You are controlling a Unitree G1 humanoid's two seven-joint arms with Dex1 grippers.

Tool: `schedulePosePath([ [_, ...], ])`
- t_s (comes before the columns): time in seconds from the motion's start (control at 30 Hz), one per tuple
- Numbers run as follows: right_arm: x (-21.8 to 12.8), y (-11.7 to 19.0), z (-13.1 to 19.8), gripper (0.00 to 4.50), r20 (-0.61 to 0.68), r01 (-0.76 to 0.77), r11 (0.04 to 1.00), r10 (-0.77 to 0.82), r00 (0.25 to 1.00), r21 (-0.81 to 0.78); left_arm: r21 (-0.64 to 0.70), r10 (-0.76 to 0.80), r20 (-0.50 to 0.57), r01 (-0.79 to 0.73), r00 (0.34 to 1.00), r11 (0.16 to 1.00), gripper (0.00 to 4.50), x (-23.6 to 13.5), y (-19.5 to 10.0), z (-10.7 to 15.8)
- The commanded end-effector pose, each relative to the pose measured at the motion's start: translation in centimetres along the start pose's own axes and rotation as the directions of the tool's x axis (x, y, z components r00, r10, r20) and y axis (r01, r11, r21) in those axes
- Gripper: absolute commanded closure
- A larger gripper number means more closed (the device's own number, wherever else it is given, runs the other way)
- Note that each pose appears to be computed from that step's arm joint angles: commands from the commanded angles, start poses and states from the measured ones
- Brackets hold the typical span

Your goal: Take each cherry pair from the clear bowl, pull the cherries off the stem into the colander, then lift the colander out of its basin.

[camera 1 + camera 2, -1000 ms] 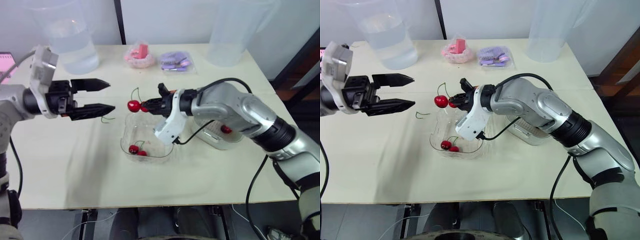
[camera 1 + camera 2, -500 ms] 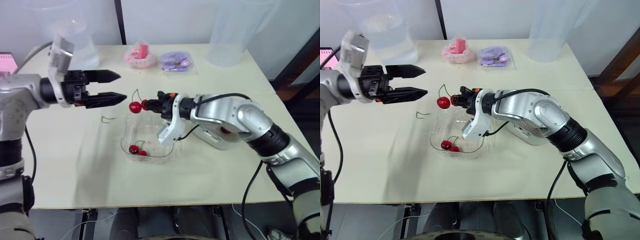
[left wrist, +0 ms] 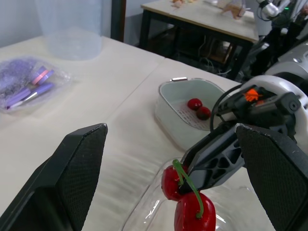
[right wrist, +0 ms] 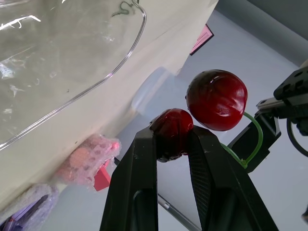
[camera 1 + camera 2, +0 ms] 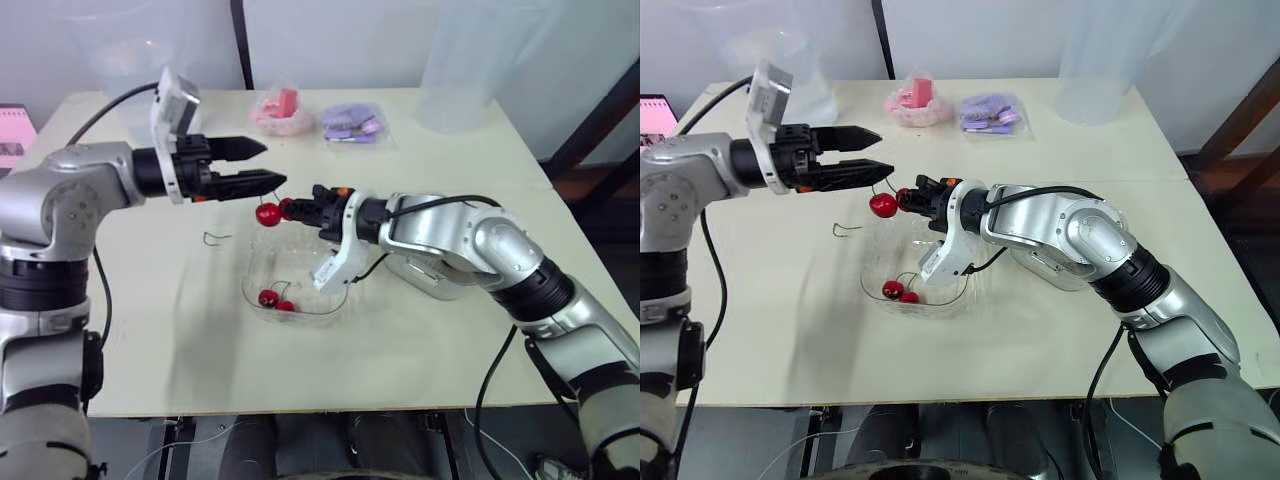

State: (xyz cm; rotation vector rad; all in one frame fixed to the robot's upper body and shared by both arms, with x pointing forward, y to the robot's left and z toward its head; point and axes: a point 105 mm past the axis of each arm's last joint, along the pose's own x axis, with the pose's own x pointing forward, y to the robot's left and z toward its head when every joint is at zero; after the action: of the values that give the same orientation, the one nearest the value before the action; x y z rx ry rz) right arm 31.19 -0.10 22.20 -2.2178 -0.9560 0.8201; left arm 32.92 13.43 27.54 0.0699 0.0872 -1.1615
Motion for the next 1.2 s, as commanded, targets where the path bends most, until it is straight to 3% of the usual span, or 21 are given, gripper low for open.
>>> schedulePosePath([
  [0.03, -0.6, -1.2, -0.4, 3.97, -0.022, 0.042, 0.999, -0.042, 0.999, -0.019, 0.021, 0.012, -0.018, -0.012, 1.000, 1.000, 0.00, 0.3, -0.1, 0.3],
  [0.07, -0.7, -1.2, -0.4, 3.97, -0.022, 0.039, 0.999, -0.039, 0.999, -0.018, 0.019, 0.004, -0.021, -0.004, 1.000, 1.000, 0.00, 0.4, -0.3, 0.3],
  [0.23, -0.7, -0.8, -0.2, 3.98, -0.022, 0.026, 1.000, -0.026, 0.999, -0.014, -0.005, -0.046, -0.032, 0.046, 0.998, 0.999, 2.24, 0.3, -1.3, 0.3],
  [0.67, -0.7, -0.7, -0.2, 3.98, -0.020, 0.025, 0.999, -0.026, 0.999, -0.022, -0.034, -0.032, -0.084, 0.029, 0.996, 0.999, 2.24, -0.3, -1.5, -1.1],
  [1.0, -0.7, -0.7, 0.2, 3.98, -0.008, 0.027, 0.999, -0.027, 1.000, -0.027, -0.042, -0.018, -0.082, 0.015, 0.996, 0.999, 2.24, -0.2, -1.4, -1.2],
  [1.2, -0.8, -1.1, -0.7, 3.98, -0.064, 0.022, 0.996, -0.028, 0.998, -0.088, -0.036, -0.028, -0.043, 0.026, 0.999, 0.999, 2.24, 0.0, -1.5, -0.7],
])
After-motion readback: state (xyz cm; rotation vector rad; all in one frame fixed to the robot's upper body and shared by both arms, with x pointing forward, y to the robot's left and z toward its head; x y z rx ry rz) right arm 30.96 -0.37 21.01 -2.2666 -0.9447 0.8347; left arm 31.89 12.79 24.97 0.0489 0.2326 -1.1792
